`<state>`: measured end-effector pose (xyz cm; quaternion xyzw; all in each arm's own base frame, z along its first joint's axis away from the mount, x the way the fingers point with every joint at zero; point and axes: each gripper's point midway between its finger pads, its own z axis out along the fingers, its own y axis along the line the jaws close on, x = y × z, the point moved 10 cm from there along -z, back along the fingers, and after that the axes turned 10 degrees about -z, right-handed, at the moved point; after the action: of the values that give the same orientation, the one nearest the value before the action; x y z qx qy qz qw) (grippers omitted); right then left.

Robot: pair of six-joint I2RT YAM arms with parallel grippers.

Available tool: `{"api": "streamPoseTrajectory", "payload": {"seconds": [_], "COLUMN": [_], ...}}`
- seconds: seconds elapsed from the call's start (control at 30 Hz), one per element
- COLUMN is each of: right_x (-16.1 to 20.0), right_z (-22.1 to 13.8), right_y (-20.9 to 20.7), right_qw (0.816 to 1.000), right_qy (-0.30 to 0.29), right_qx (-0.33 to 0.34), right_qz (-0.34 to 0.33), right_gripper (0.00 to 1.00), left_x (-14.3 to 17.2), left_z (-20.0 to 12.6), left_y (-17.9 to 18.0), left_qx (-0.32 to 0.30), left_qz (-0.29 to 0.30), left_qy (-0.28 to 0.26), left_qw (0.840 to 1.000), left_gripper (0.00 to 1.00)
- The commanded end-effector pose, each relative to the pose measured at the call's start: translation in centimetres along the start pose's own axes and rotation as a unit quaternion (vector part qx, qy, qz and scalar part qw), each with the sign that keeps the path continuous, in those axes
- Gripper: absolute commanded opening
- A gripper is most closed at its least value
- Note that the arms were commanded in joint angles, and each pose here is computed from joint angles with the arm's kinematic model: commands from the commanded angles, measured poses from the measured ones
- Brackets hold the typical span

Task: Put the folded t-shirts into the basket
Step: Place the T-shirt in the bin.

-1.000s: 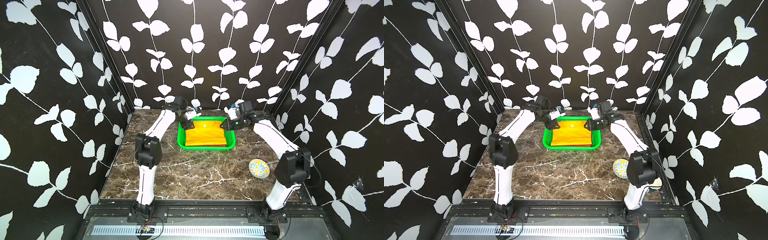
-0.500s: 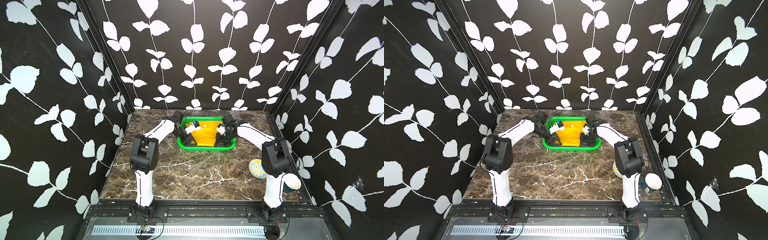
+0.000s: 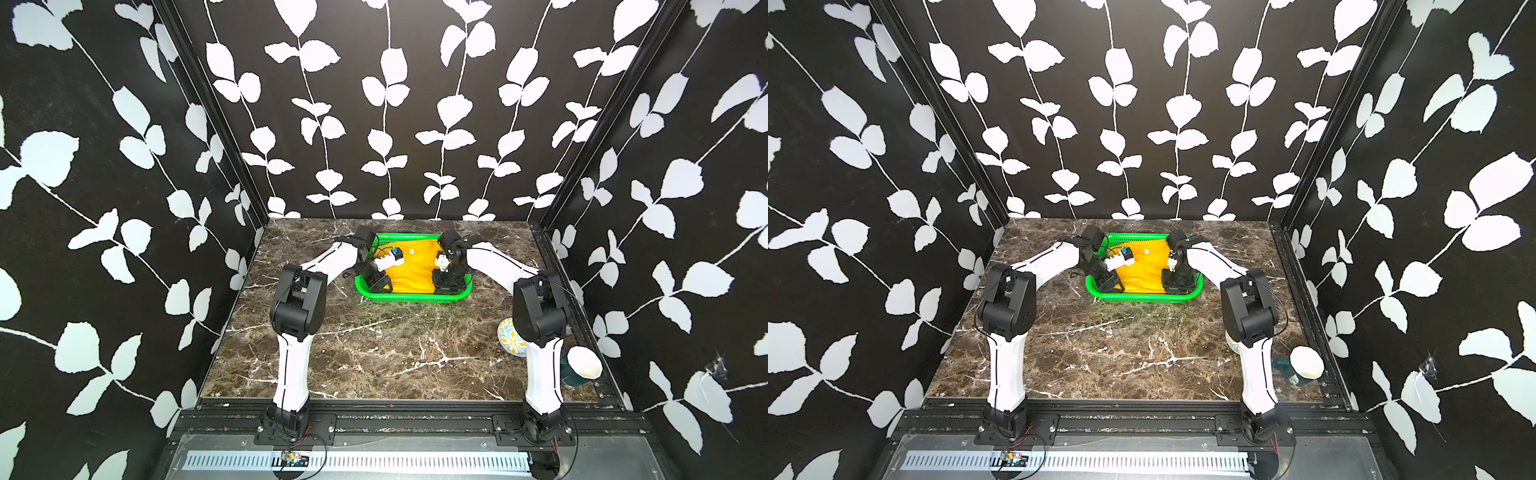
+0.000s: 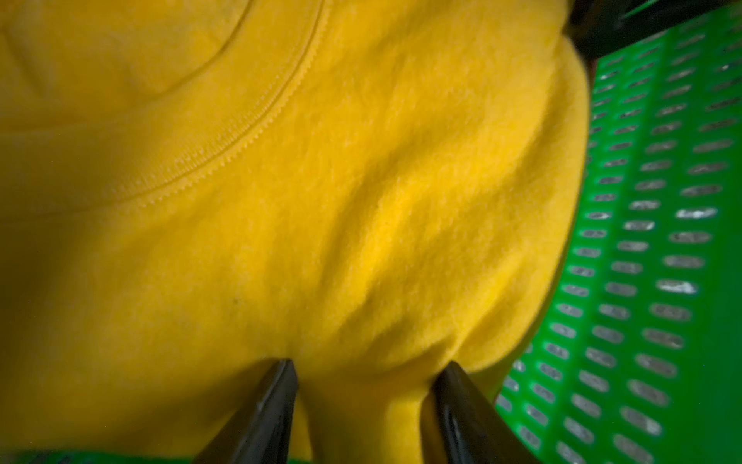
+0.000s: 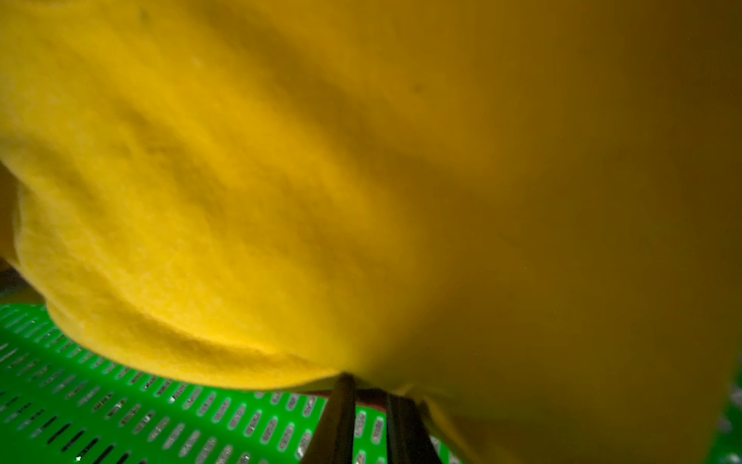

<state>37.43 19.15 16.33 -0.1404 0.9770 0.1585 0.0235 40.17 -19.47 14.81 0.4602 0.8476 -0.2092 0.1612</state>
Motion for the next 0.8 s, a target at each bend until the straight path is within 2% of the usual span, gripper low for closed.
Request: {"api": "streamPoseTrajectory", "payload": {"seconds": [0.0,0.13,0.23,0.4,0.53,0.67,0.77], "right_x": [0.6,0.7,0.5,0.2,0.1,0.2,0.4], "right_z": [-3.5,-6.5,-6.8,-4.3,-1.9,-0.1,-0.3], "right_y": [0.6,1.5,1.4,0.9,-0.1,-1.5,-1.4], "right_qw": [1.000,0.998,0.998,0.998,0.999,0.999,0.999], "right_qy": [-0.016,-0.056,-0.065,-0.050,-0.033,-0.020,-0.028], "right_qx": [0.000,-0.010,-0.008,-0.023,-0.006,0.009,0.003], "right_qz": [0.003,-0.003,0.000,0.012,0.023,0.041,0.042], "right_gripper": [0.21,0.23,0.23,0.23,0.23,0.23,0.23], "left_x": [1.0,1.3,1.1,0.5,0.0,-0.2,-0.3], "left_z": [-0.3,-0.8,-1.8,-3.8,-5.7,-8.3,-11.4], "left_y": [0.8,0.7,0.4,-0.6,-1.7,-3.1,-4.1], "left_qx": [-0.072,-0.106,-0.118,-0.121,-0.113,-0.101,-0.102], "left_qz": [0.030,0.062,0.075,0.085,0.091,0.089,0.073], "left_qy": [0.038,0.054,0.039,0.010,-0.011,-0.039,-0.077], "left_qw": [0.996,0.991,0.989,0.989,0.989,0.990,0.989], "left_gripper": [0.57,0.57,0.57,0.58,0.59,0.59,0.59]}}
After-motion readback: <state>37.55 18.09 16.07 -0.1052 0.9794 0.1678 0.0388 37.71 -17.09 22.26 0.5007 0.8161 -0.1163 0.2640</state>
